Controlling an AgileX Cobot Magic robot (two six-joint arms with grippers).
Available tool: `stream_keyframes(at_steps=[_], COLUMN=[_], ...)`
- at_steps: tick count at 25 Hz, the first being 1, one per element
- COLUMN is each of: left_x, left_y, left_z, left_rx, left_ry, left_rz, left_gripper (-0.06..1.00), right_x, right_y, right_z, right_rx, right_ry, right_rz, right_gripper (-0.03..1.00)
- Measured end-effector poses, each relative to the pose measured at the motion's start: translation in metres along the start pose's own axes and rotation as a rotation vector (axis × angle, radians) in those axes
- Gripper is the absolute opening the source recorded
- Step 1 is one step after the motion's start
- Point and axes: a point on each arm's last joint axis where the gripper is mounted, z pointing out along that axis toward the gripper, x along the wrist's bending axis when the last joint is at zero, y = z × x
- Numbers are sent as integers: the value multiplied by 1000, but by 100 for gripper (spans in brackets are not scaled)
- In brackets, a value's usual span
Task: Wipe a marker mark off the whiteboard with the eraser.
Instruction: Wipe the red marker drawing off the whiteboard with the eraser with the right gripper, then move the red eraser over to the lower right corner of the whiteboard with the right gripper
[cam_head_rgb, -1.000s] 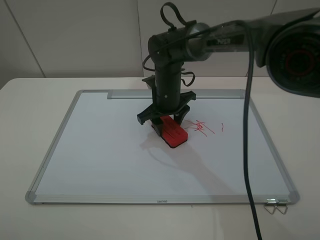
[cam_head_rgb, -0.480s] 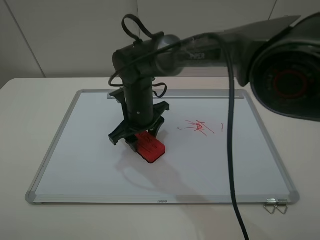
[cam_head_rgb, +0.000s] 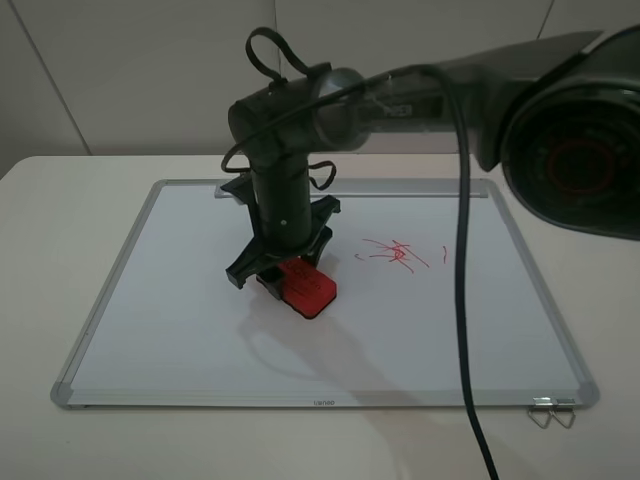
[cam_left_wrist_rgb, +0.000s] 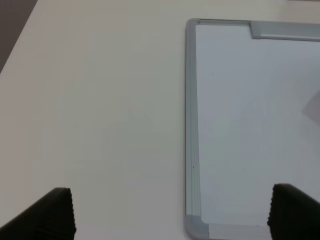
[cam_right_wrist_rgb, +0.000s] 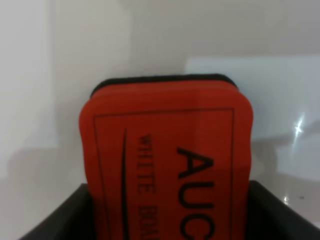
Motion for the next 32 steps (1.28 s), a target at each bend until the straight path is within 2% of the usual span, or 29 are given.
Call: stream_keyframes(at_steps=[7, 10, 13, 16, 20, 23, 25, 28, 32], left_x=[0, 0, 0, 0, 0, 0, 0, 0, 0], left_y=[0, 0, 0, 0, 0, 0, 0, 0, 0], left_z=[0, 0, 0, 0, 0, 0, 0, 0, 0], left_rx=[0, 0, 0, 0, 0, 0, 0, 0, 0], left_ry=[0, 0, 0, 0, 0, 0, 0, 0, 0], left_rz=[0, 0, 0, 0, 0, 0, 0, 0, 0], left_gripper=[77, 77, 77, 77, 77, 77, 77, 77, 77], right_x=[-46, -56, -53, -41, -20, -19, -29, -56, -89], right_y=[1, 0, 0, 0, -1, -6, -11, -18, -35], right_z=[4, 5, 4, -8, -56, -83, -88, -84, -85], right_rx=[-24, -25, -27, -41, -143, -182, -151, -94, -70], right_ry=[-4, -4, 3, 26, 77, 101, 92, 51, 23], right_rz=[95, 116, 117, 106, 90, 99, 128, 195, 288], right_gripper=[51, 51, 51, 51, 51, 51, 51, 51, 51])
